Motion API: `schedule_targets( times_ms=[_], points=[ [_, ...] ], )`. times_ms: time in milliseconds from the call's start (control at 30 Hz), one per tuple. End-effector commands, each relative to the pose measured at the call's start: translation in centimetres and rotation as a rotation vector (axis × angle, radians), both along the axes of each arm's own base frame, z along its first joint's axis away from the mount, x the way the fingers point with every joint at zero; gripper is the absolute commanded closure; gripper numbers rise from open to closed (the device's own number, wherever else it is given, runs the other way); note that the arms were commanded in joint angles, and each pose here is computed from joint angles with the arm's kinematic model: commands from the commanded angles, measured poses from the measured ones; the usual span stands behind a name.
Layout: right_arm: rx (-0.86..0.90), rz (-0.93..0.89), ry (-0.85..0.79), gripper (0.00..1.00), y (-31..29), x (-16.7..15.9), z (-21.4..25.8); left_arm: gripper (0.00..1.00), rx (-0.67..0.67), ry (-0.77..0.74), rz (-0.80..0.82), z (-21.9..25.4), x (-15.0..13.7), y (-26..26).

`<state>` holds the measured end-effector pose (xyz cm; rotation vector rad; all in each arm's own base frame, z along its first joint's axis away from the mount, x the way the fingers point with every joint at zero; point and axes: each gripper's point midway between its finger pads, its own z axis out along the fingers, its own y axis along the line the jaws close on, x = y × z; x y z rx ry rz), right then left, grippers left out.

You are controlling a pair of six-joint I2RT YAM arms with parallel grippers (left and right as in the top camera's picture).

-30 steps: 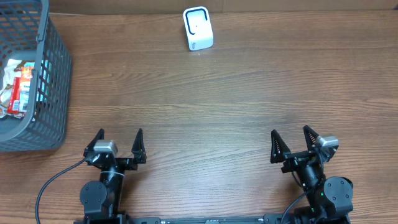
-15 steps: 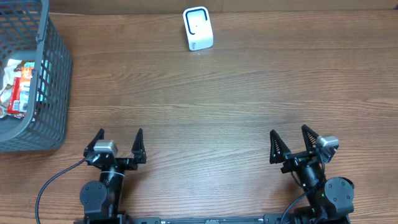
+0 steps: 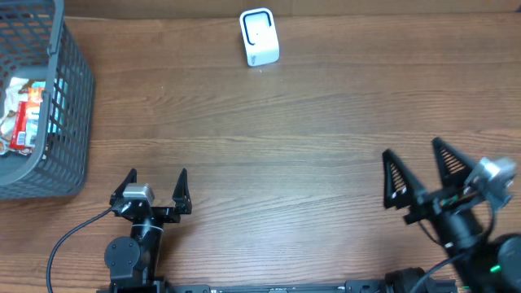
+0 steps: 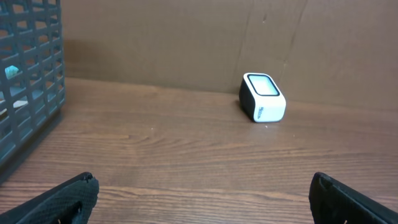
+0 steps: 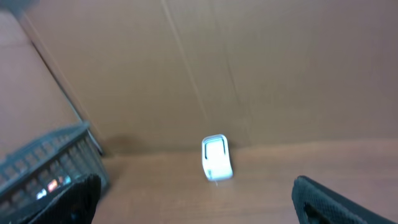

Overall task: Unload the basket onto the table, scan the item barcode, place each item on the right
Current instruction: 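Raise the right arm up and back toward the right edge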

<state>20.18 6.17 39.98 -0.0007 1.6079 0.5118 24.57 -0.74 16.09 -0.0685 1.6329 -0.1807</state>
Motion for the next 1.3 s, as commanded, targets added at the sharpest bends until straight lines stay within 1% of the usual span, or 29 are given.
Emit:
schedule_targets(
  times_ms=[0,100,133,200,267,300,367,467,533,633,700,733,767,833,933,1000,1100,1200,1267],
  points=[
    [-0.112,-0.008,0.014,0.00,-0.1,0.8,5.2,0.00,-0.004,0.002,-0.011,-0.1,0.0,-0.2],
    [-0.148,0.000,0.117,0.00,0.0,1.9,7.1,0.00,-0.004,0.002,-0.011,-0.1,0.0,-0.2],
    [-0.155,-0.002,0.138,0.00,0.0,2.2,7.3,0.00,-0.004,0.002,-0.011,-0.1,0.0,-0.2],
    [-0.175,-0.025,0.238,0.00,-0.3,3.4,7.2,0.00,-0.004,0.002,-0.011,-0.1,0.0,-0.2],
    [-0.197,-0.032,0.351,0.00,-0.4,4.7,6.0,0.00,-0.003,0.002,-0.003,-0.1,0.0,0.0],
    [-0.201,-0.027,0.427,0.00,-0.2,5.6,4.7,0.00,0.000,0.004,0.052,-0.2,0.0,0.9],
    [-0.209,-0.007,0.517,0.00,0.2,6.4,2.6,0.00,0.003,0.013,0.096,-0.4,0.0,1.7],
    [-0.232,-0.006,0.632,0.00,0.2,7.2,0.0,0.00,0.003,0.015,0.105,-0.5,0.0,1.8],
    [-0.259,-0.042,0.680,0.00,-0.5,7.9,-1.2,0.00,-0.007,0.002,0.077,-0.1,0.0,1.3],
    [-0.300,-0.122,0.717,0.00,-1.8,9.3,-2.3,0.00,-0.057,-0.016,-0.058,1.2,-0.3,-1.0],
    [-0.293,-0.159,0.746,0.00,-2.3,10.4,-3.1,0.00,-0.156,0.006,-0.096,2.5,-0.9,-1.8],
    [-0.284,-0.175,0.765,0.00,-2.8,10.8,-3.6,0.00,-0.204,0.027,-0.107,3.4,-1.4,-2.1],
    [-0.280,-0.192,0.786,0.00,-3.4,11.2,-4.1,0.00,-0.225,0.037,-0.126,4.4,-1.9,-2.5],
    [-0.265,-0.243,0.837,0.00,-5.2,12.2,-5.3,0.00,-0.233,0.041,-0.175,7.5,-3.2,-3.4],
    [-0.231,-0.310,0.901,0.00,-7.5,13.1,-6.8,0.00,-0.235,0.068,-0.198,11.5,-4.3,-3.9],
    [-0.177,-0.372,0.969,0.00,-9.4,14.0,-8.5,0.00,-0.170,0.125,-0.237,15.8,-4.8,-4.5],
    [-0.169,-0.393,1.015,0.00,-10.5,14.8,-9.9,0.00,-0.103,0.229,-0.253,20.0,-5.0,-4.7],
    [-0.171,-0.398,1.041,0.00,-10.8,15.2,-10.8,0.00,-0.011,0.362,-0.269,23.3,-4.4,-4.5],
    [-0.173,-0.397,1.056,0.00,-10.8,15.5,-11.3,0.00,0.028,0.468,-0.253,25.7,-3.4,-3.9]
  ],
)
